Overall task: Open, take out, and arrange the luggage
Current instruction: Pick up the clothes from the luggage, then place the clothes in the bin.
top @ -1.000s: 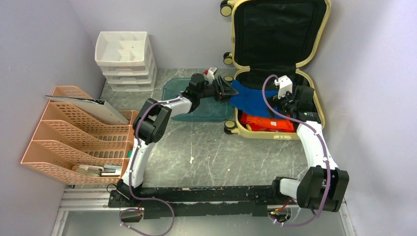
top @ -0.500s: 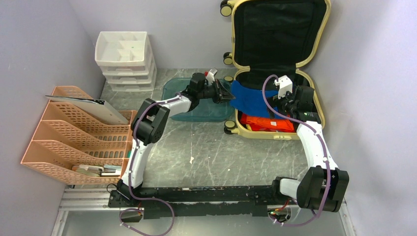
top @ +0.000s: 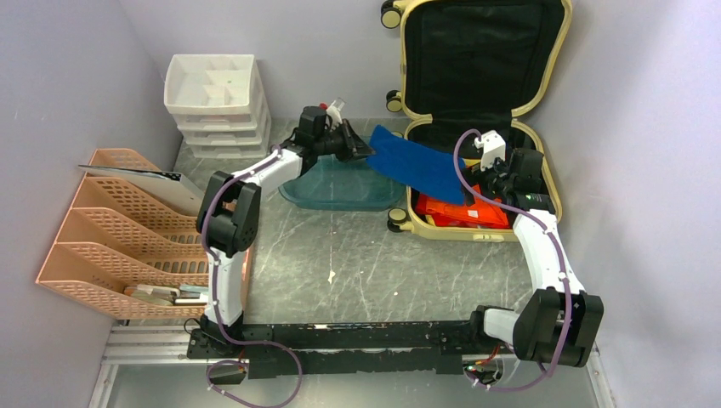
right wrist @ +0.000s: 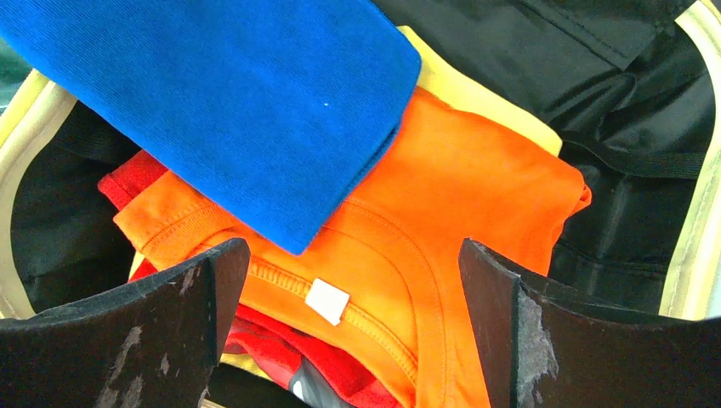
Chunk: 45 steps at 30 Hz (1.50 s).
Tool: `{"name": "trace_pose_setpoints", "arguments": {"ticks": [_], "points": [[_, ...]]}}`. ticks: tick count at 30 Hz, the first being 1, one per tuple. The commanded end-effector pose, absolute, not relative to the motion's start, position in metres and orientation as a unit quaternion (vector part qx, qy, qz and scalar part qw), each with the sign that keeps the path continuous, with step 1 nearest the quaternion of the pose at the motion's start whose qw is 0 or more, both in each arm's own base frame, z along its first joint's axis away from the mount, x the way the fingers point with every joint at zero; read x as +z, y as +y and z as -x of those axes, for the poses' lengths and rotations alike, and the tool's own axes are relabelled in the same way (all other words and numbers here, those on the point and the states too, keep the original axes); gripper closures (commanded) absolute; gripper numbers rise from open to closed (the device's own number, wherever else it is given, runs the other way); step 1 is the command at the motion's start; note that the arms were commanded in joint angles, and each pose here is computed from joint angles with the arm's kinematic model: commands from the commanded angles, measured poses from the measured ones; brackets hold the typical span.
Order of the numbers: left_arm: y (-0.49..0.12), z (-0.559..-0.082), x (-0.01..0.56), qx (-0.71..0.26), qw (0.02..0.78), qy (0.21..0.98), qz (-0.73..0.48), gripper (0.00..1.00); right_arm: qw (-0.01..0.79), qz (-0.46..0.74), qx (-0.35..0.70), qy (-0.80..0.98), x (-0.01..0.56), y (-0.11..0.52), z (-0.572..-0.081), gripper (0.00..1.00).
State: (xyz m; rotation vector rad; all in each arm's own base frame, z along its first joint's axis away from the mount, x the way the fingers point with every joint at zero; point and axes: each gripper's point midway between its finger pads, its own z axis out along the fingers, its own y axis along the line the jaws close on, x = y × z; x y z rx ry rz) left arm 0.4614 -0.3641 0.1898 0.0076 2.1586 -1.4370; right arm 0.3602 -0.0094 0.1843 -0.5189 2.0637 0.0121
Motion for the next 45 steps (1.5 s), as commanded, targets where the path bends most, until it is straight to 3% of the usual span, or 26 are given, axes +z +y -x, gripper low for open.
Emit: {"name": "trace_pose_setpoints", "arguments": {"ticks": [1, 23, 45], "points": [[-0.340, -0.460, 0.179, -0.496, 0.294, 0.817, -0.011, 0.95, 0.506, 0.219, 0.006, 0.834, 0.197, -0.008, -0.360, 0.00], [-0.249, -0.480, 0.141, -0.347, 0.385, 0.854, -0.034, 0.95, 0.505, 0.224, 0.011, 0.833, 0.197, -0.005, -0.359, 0.00], [-0.181, -0.489, 0.094, -0.187, 0.406, 0.893, -0.054, 0.95, 0.504, 0.225, 0.014, 0.834, 0.197, -0.004, -0.359, 0.00]]}}
